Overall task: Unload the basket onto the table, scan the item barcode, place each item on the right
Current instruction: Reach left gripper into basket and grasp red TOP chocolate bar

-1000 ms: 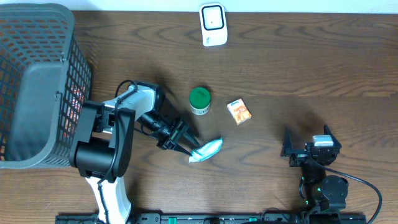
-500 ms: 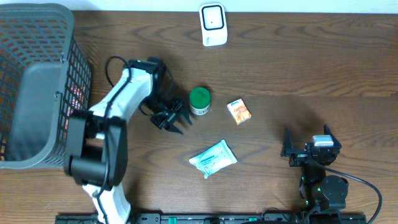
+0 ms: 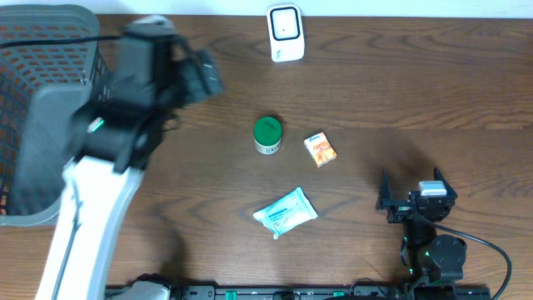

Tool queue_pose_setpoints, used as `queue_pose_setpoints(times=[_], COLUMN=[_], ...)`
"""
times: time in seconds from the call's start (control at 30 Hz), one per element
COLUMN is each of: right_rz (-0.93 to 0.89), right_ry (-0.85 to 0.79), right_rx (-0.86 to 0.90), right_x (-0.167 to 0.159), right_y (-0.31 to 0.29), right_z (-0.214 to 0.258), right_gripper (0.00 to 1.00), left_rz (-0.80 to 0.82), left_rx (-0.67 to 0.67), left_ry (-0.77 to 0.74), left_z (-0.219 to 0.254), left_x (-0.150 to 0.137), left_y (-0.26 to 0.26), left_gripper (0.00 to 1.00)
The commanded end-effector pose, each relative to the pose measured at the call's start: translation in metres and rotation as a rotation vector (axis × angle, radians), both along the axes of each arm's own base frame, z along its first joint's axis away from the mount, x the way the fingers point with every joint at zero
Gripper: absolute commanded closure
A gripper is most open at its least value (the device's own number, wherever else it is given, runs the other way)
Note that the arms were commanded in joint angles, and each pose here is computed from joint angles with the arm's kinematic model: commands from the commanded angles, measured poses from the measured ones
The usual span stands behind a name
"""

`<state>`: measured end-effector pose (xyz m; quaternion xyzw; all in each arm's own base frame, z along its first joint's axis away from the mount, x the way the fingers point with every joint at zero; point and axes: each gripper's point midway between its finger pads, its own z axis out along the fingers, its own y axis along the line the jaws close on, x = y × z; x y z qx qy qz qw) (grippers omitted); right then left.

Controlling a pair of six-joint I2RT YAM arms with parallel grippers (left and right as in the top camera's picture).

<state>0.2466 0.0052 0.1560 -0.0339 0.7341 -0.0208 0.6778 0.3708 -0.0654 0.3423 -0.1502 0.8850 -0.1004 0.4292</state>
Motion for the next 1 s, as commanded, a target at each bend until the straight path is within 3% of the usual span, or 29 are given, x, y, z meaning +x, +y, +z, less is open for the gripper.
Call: queue_pose_setpoints(times=[0.0,0.17,0.4,0.53,0.63,0.8,0.97], right_rz=[-0.013,-0.013,-0.013,-0.013,-0.013,-0.013,-0.013], right_ry=[0.002,0.002,0.002,0.002,0.002,0.002,0.002], right_rx=[0.015,0.015,0.015,0.015,0.015,0.015,0.015], right_x=[0.000,0.000,0.000,0.000,0.000,0.000,0.000], right_y=[-0.003,-0.003,-0.003,-0.003,-0.003,-0.003,-0.003], right_z=[-0.001,-0.001,-0.001,-0.001,-0.001,-0.001,-0.001], right_gripper=[0.01,0.01,0.01,0.01,0.01,0.01,0.01], left_rz=[0.259,0.524,0.627,0.675,0.631,0.315,0.134], left_rx=[0.195,0.149,0.025,-0.023,-0.037,0.098,0.125], left_ry=[-0.117,-0.090,0.023,0.143,0.272,0.486,0.609], left_z=[0.040,0.039,-0.007,-0.053,-0.092,-0.162,-0.209], left_x=[-0.014,-0.042,-0.061,-0.058,-0.054,-0.033,-0.022], left_y=[0.091,0.194,0.298,0.329,0.331,0.320,0.304], left_gripper=[0.02,0.02,0.02,0.02,0.02,0.02,0.02])
